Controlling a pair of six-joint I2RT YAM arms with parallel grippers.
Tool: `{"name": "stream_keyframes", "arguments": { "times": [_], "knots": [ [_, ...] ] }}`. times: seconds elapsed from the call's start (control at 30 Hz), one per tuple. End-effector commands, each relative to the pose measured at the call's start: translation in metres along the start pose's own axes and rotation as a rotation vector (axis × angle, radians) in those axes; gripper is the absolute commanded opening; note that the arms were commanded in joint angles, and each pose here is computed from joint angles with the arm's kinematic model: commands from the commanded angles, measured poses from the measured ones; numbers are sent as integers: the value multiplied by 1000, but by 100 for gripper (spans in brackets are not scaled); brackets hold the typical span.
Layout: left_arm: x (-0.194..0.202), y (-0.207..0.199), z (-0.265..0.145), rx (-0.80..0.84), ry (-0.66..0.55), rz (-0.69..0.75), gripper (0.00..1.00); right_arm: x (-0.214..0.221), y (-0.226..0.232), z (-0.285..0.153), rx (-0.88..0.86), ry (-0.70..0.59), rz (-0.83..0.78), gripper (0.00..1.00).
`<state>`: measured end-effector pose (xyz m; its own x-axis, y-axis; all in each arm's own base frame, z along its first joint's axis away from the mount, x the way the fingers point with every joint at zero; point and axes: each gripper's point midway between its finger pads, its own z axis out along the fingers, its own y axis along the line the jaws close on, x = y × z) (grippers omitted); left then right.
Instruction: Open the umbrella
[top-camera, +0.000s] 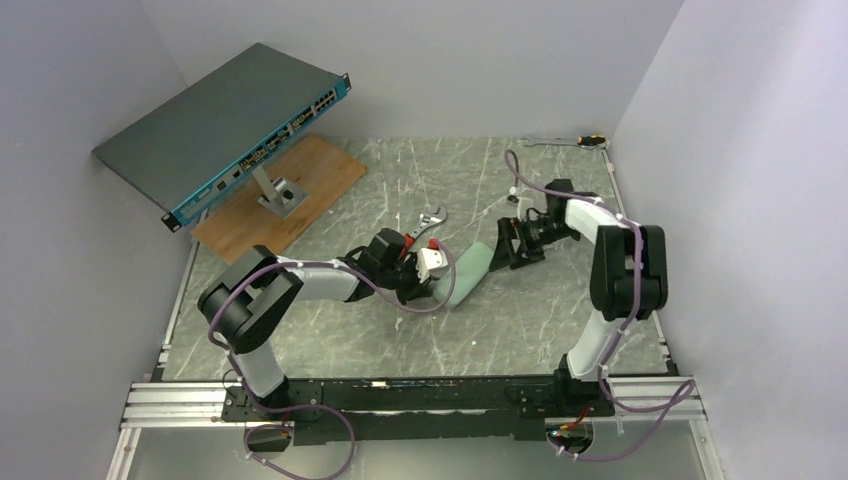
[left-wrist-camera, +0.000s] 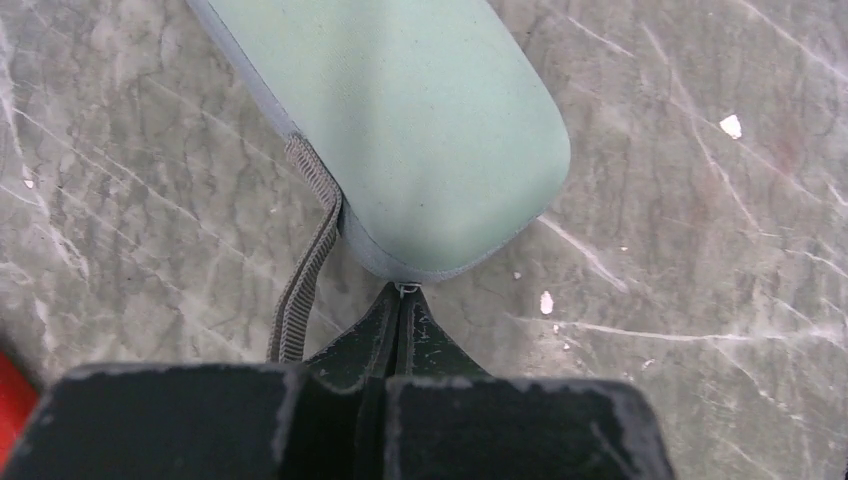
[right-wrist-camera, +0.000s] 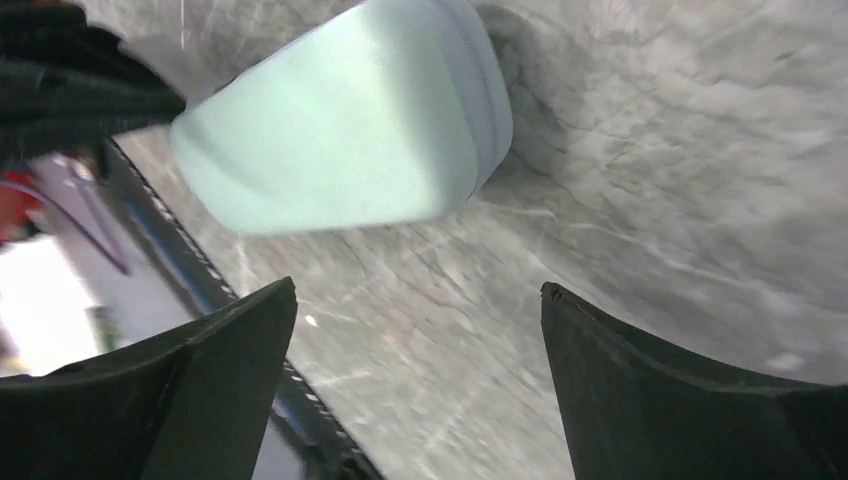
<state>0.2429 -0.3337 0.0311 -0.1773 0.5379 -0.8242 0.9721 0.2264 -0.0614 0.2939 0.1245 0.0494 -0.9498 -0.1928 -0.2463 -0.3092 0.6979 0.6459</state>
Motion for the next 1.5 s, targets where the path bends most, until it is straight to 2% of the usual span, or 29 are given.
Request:
{"name": "stream_keyframes", "arguments": {
  "times": [0.0, 0.13, 0.23, 0.4, 0.57, 0.77, 0.93, 1.1, 1.27, 1.47],
  "knots": [
    [-6, 3, 6, 56, -1, 19, 0, -22, 24, -46, 19, -131, -558, 97],
    [-7, 9, 10, 76, -5, 17, 0, -31, 43, -51, 6, -177, -927, 97],
    [-8, 13, 11, 68, -11, 45, 0, -45, 50, -40, 10, -188, -1075, 96],
    [-10, 17, 13, 52, -20, 69, 0, -58, 63, -22, -95, -161, -1126, 96],
    [-10, 20, 15, 46, -21, 82, 0, -74, 58, -6, -117, -155, -1159, 97],
    [-15, 24, 13, 26, -24, 86, 0, -54, 48, 17, -130, -35, -1187, 94],
    [-21, 20, 4, -28, 4, 78, 0, -51, 23, 25, -32, 18, -1169, 90],
    [-19, -4, -5, -23, -6, 69, 0, -49, 5, 28, 70, 17, -1057, 89],
    [-25, -23, -4, -35, -40, 50, 0, -49, -6, 29, 160, -5, -883, 86],
    [-26, -28, 18, -27, -30, -119, 0, -36, -3, 25, 201, -22, -626, 84]
  ]
}}
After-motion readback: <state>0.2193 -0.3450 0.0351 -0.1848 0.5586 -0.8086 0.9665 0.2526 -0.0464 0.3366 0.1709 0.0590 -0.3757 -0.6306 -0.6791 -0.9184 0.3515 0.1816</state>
